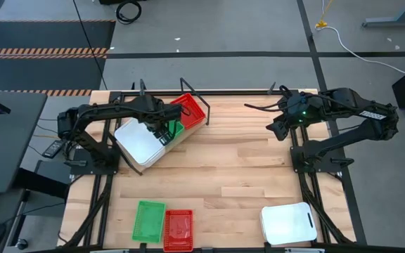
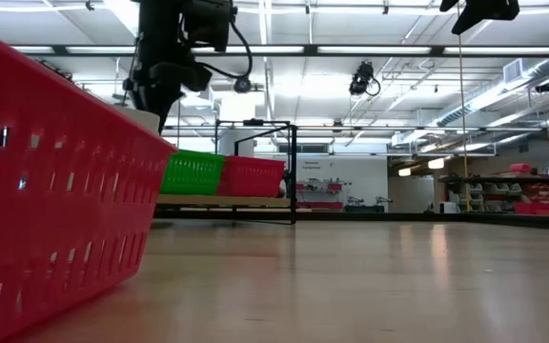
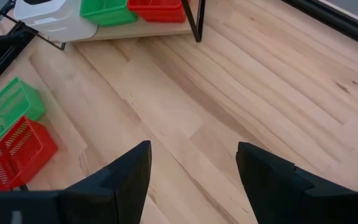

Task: Stack baskets on shelf by color
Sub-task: Adjust the stack of green bins on the shelf

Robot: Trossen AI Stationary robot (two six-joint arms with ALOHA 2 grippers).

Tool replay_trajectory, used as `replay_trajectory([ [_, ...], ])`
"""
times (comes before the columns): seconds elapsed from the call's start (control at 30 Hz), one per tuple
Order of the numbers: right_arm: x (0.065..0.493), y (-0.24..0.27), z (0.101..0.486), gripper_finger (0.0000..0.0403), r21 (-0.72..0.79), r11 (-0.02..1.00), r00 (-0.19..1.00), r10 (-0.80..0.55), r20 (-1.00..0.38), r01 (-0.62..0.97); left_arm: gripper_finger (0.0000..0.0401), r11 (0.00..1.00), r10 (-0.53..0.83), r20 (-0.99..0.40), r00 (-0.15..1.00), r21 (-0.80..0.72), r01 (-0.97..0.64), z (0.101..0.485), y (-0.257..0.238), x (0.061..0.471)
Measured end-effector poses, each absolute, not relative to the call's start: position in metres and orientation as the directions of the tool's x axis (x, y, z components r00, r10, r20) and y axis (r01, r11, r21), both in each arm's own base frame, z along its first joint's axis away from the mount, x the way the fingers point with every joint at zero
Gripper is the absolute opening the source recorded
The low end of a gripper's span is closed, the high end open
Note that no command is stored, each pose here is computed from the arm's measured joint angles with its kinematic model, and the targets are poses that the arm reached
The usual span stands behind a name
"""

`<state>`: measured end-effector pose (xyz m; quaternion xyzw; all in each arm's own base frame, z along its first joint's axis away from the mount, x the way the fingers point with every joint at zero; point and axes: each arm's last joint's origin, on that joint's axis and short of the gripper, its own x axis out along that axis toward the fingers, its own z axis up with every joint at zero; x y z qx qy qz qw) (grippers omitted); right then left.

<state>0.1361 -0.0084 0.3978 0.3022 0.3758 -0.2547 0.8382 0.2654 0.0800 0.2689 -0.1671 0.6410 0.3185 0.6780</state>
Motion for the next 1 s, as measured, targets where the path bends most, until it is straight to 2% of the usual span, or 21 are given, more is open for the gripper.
replay_trajectory([
  [0.13, 0.136, -0.008, 0.398, 0.0240, 0.316, 0.688, 0.588, -0.198, -0.784, 0.653, 0.0130, 0.734, 0.259, -0.966, -0.011, 0.204, -0.647, 0.265, 0.081, 0.270],
  [0.43, 0.136, -0.008, 0.398, 0.0240, 0.324, 0.684, 0.589, -0.190, -0.786, 0.654, 0.0130, 0.723, 0.233, -0.965, -0.119, 0.254, -0.642, 0.241, 0.075, 0.257],
  [1.0, 0.136, -0.008, 0.398, 0.0240, 0.307, 0.697, 0.587, -0.201, -0.784, 0.649, 0.0130, 0.738, 0.202, -0.975, -0.092, 0.213, -0.640, 0.242, 0.071, 0.258],
])
